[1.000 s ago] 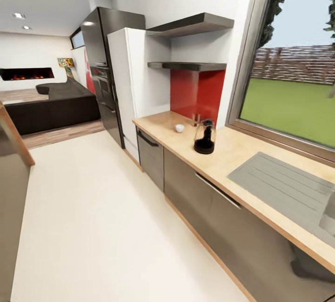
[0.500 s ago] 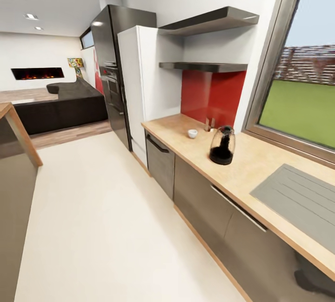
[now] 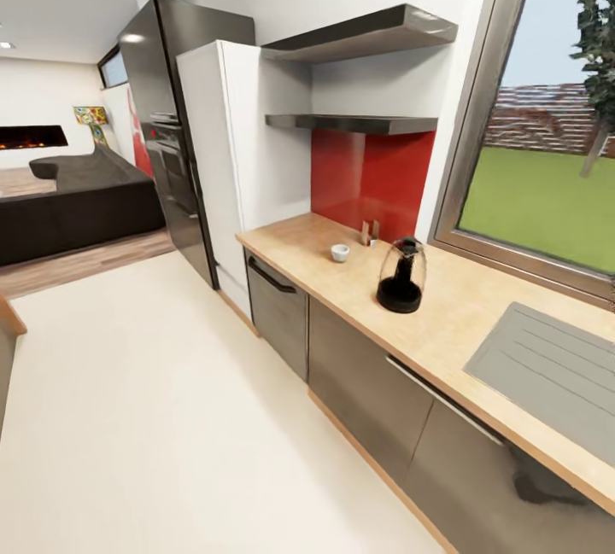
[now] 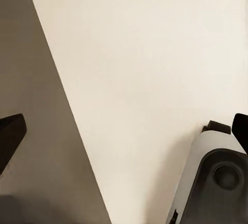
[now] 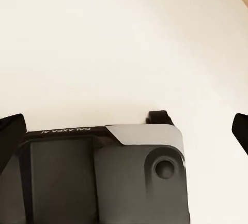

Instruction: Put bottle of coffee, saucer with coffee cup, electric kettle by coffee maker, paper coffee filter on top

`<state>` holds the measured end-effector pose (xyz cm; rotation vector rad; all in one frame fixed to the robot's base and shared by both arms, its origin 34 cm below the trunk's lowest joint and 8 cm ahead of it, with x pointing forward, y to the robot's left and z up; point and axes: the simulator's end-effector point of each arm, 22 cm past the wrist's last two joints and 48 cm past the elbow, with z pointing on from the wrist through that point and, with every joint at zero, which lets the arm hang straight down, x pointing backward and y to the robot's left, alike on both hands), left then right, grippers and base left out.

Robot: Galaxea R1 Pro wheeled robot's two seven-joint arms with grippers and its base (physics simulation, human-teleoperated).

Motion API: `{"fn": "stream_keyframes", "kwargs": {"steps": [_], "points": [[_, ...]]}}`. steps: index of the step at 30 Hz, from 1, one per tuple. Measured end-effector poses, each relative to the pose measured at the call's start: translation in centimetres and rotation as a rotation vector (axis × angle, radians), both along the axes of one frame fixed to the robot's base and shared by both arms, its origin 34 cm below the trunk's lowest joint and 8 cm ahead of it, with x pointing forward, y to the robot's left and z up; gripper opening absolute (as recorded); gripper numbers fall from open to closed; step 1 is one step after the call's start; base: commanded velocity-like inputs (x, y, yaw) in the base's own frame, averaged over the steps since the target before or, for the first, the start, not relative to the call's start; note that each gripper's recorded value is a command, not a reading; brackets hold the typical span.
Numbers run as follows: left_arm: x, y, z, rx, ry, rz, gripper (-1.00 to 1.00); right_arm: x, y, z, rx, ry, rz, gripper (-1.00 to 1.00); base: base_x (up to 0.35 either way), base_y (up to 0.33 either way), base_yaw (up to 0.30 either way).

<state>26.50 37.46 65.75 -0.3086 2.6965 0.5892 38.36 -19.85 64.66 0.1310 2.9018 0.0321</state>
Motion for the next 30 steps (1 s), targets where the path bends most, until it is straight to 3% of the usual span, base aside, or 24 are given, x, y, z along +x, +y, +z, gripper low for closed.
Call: {"fn": "stream_keyframes", "kwargs": {"steps": [13, 21, 30], "points": [[0.05, 0.03, 0.02, 0.0, -0.002, 0.002, 1.0, 0.01, -0.01, 0.0, -0.001, 0.0, 0.0, 1.0, 0.244, 0.252, -0.263], [0.02, 0.06, 0.0, -0.001, -0.001, 0.006, 1.0, 0.02, 0.01, -0.02, 0.0, 0.0, 0.0, 1.0, 0.05, 0.302, -0.263], [0.01, 0.05, 0.01, 0.0, -0.001, 0.006, 1.0, 0.02, 0.02, -0.01, 0.001, 0.0, 0.0, 1.0, 0.08, 0.306, -0.05]]}}
